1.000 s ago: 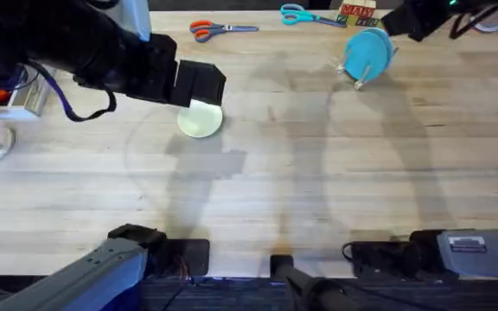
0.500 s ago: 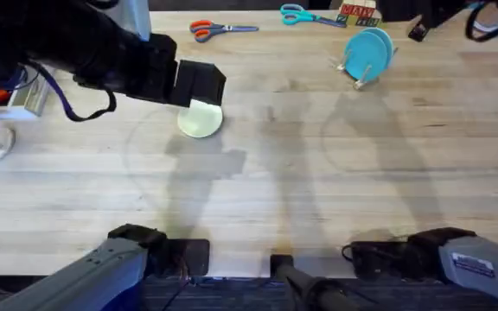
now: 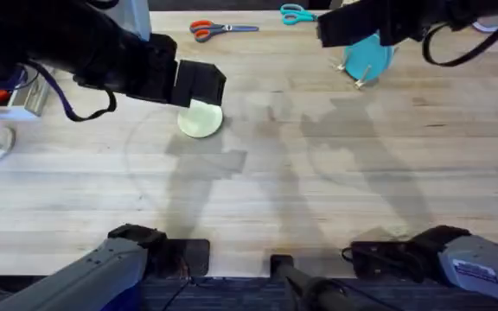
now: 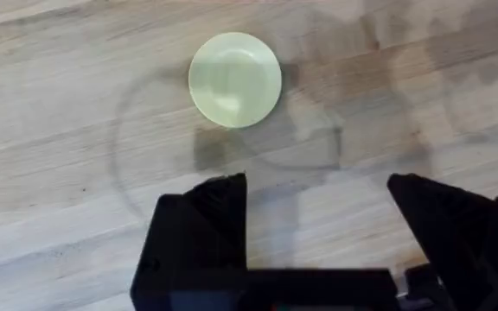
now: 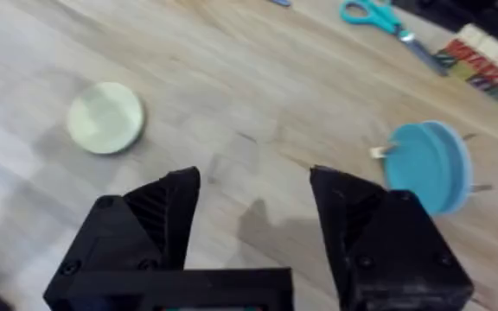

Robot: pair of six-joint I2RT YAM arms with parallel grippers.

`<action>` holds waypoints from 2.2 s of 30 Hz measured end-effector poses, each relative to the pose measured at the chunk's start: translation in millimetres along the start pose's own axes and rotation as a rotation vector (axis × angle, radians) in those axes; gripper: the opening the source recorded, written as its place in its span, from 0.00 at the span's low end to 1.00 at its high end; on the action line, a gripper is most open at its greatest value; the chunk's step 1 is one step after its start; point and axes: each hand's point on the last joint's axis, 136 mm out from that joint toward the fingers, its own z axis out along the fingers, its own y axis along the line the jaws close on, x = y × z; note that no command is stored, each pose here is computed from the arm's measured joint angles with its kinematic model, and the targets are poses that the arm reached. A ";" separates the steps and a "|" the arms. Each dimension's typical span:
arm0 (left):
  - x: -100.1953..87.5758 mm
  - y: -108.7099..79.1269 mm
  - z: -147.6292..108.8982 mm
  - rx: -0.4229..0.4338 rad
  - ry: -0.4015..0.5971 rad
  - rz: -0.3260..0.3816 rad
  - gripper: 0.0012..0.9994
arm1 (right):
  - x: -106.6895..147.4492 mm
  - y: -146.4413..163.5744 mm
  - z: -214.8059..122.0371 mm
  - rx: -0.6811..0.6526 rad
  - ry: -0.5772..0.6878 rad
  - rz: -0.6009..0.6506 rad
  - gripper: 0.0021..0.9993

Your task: Pick up the plates from the table one by one and place each into a slot on the dish rack.

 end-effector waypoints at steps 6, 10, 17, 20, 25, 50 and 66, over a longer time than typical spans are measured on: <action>0.0 0.0 0.1 0.000 0.000 0.000 0.99 | -1.3 27.6 -1.7 -0.150 0.000 0.103 0.86; -0.2 0.0 0.1 0.000 0.000 0.000 0.99 | -1.7 35.2 -3.0 -0.195 0.004 0.144 0.93; 4.5 0.1 0.0 0.000 0.019 -0.002 0.99 | -1.9 39.2 -3.9 -0.219 0.007 0.164 0.99; 11.5 0.3 -0.3 -0.001 0.047 -0.005 0.99 | -2.0 39.9 -4.0 -0.223 0.007 0.165 1.00; 13.5 0.3 -0.4 -0.001 0.055 -0.006 0.99 | -2.0 40.5 -4.2 -0.227 0.008 0.168 0.99; 17.5 0.0 -0.6 0.000 0.071 -0.017 0.04 | -2.1 40.5 -4.2 -0.227 0.008 0.168 0.99; 9.4 7.1 17.0 0.068 0.032 -0.089 0.04 | -2.1 40.5 -4.2 -0.227 0.008 0.168 0.99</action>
